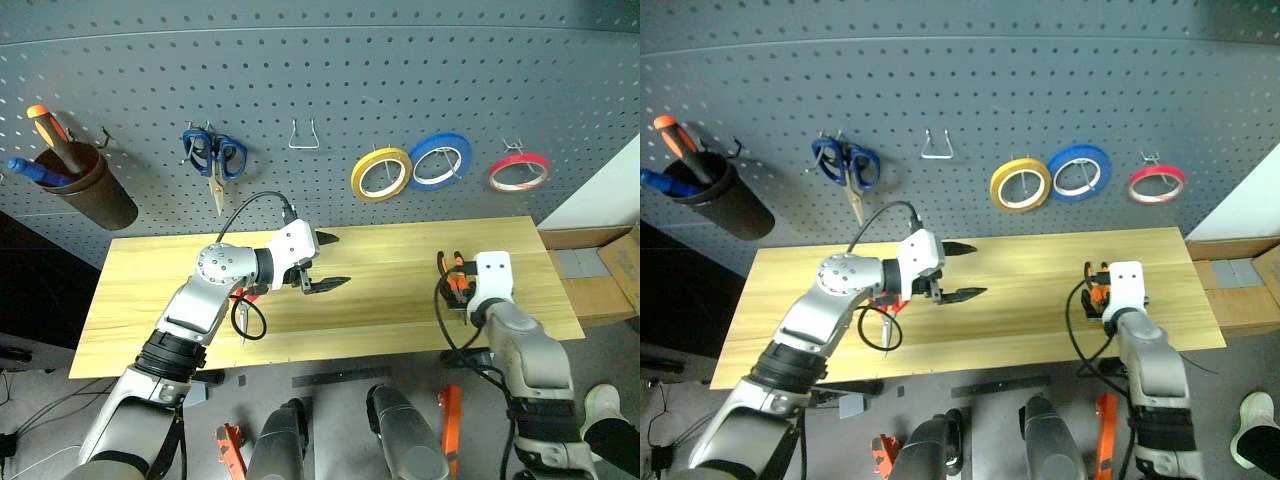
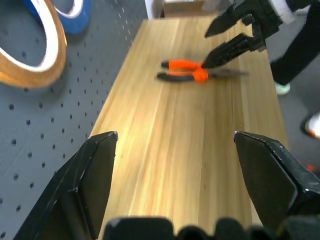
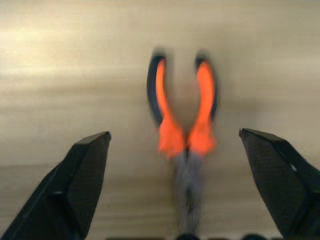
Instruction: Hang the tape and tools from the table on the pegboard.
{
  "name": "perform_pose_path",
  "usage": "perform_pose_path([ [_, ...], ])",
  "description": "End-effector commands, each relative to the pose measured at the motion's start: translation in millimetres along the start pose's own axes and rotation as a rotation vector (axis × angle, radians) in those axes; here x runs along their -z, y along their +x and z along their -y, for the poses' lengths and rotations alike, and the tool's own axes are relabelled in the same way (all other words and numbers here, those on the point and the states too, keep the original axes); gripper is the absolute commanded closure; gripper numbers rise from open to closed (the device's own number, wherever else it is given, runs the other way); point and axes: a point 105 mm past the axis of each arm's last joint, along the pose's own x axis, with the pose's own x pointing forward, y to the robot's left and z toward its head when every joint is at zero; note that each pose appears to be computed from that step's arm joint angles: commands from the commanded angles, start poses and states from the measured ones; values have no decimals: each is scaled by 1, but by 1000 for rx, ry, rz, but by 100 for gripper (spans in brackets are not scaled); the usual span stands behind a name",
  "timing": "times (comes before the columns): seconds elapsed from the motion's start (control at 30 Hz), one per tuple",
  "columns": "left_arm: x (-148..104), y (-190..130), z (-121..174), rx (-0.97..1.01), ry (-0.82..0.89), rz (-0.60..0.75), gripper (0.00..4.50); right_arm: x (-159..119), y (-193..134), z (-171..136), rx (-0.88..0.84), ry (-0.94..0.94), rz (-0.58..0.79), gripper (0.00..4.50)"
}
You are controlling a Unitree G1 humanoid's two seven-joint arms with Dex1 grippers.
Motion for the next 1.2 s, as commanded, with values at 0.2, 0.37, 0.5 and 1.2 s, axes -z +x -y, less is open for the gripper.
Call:
perform_pose_path([
  [0.2,-7,0,-1,-11,42,22,51,-11,33,15,72,50,-95,29],
  [0.37,-6,0,-1,-16,41,21,51,-6,45,18,66,36,-145,29],
  [0.5,-6,-1,-2,-28,33,24,51,-1,51,18,58,39,-172,29],
  [1.2,16,-82,-13,-267,-233,21,51,-96,-62,-82,-211,-82,322,194],
])
